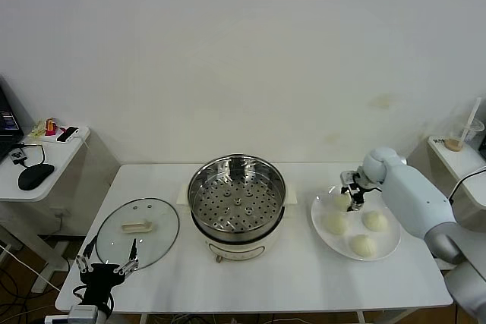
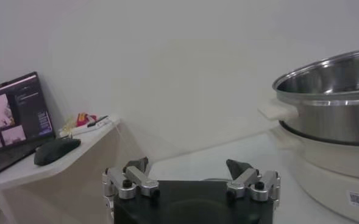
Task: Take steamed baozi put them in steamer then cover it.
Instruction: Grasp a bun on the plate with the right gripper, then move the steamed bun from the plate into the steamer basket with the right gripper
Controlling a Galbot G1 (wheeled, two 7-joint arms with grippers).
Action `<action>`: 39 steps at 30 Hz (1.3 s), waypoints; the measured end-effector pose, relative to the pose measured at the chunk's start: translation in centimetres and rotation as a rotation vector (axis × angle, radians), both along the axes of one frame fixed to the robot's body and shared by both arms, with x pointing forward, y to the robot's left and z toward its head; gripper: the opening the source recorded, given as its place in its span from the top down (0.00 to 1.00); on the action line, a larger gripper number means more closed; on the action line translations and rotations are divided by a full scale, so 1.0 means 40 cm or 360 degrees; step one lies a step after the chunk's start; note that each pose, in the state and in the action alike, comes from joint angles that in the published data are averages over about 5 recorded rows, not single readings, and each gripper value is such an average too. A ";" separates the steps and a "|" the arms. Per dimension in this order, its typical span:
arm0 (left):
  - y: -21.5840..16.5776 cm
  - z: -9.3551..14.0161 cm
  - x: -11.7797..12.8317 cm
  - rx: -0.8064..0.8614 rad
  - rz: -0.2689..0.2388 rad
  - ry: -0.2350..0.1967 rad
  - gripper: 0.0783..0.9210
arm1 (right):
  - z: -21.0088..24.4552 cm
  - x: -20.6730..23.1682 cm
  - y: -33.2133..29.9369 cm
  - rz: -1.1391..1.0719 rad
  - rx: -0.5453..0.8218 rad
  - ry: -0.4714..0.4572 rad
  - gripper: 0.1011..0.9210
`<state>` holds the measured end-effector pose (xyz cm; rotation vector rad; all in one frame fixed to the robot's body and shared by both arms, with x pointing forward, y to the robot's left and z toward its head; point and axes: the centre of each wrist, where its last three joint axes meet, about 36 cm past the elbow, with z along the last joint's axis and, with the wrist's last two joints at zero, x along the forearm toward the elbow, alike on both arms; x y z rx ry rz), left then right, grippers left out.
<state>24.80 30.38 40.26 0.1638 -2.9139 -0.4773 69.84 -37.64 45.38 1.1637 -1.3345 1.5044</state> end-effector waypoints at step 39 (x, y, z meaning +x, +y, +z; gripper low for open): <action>0.023 0.003 0.021 -0.0022 -0.0054 0.0011 0.12 | 0.568 -0.020 0.531 0.0895 0.0325 -0.0328 0.37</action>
